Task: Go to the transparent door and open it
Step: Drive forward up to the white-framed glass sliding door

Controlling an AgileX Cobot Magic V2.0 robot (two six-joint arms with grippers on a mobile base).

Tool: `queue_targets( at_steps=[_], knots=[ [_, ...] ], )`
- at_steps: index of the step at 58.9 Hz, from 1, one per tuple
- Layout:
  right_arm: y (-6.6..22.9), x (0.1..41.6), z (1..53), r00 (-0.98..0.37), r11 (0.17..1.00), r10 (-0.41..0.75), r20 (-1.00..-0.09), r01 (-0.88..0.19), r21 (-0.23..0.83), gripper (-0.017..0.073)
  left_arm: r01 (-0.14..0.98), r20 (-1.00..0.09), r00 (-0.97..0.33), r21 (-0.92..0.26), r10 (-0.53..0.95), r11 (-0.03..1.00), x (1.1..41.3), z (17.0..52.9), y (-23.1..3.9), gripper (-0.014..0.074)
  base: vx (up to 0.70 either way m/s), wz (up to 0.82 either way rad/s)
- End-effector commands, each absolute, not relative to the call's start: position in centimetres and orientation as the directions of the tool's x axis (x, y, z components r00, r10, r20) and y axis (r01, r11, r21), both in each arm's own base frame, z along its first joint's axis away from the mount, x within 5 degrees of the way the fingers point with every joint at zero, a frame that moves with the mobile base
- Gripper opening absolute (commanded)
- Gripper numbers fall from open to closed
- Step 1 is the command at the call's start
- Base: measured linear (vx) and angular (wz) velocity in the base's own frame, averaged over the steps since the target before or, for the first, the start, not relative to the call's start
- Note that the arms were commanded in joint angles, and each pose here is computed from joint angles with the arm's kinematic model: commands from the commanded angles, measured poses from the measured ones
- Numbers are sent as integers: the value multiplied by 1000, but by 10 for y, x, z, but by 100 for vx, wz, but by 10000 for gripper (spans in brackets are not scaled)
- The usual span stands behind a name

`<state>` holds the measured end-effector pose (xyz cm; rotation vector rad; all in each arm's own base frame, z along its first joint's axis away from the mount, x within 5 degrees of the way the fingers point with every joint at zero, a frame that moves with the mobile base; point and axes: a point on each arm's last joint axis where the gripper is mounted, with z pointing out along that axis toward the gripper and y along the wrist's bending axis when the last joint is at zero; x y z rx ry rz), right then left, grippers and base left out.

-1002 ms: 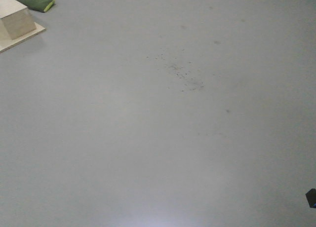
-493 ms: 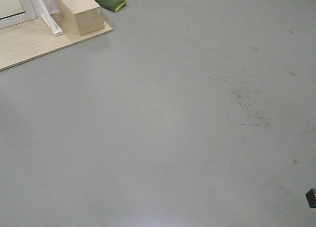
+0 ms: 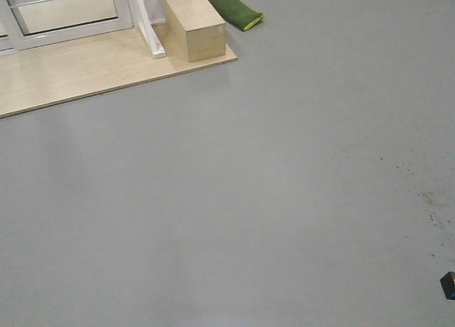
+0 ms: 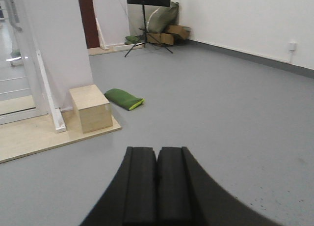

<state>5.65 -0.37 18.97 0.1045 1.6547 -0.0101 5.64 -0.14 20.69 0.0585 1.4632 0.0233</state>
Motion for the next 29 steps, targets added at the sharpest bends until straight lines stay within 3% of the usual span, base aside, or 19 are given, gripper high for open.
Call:
queue_targets(
  at_steps=[1,29],
  knots=[
    [-4,56,197,12,996,47,-999,78,47,-6,17,-983,181,43,39,999,55,209,-1,-6,42,42],
    [-4,56,197,12,996,47,-999,78,47,-6,17,-983,181,43,39,999,55,209,-1,-6,43,39]
  ],
)
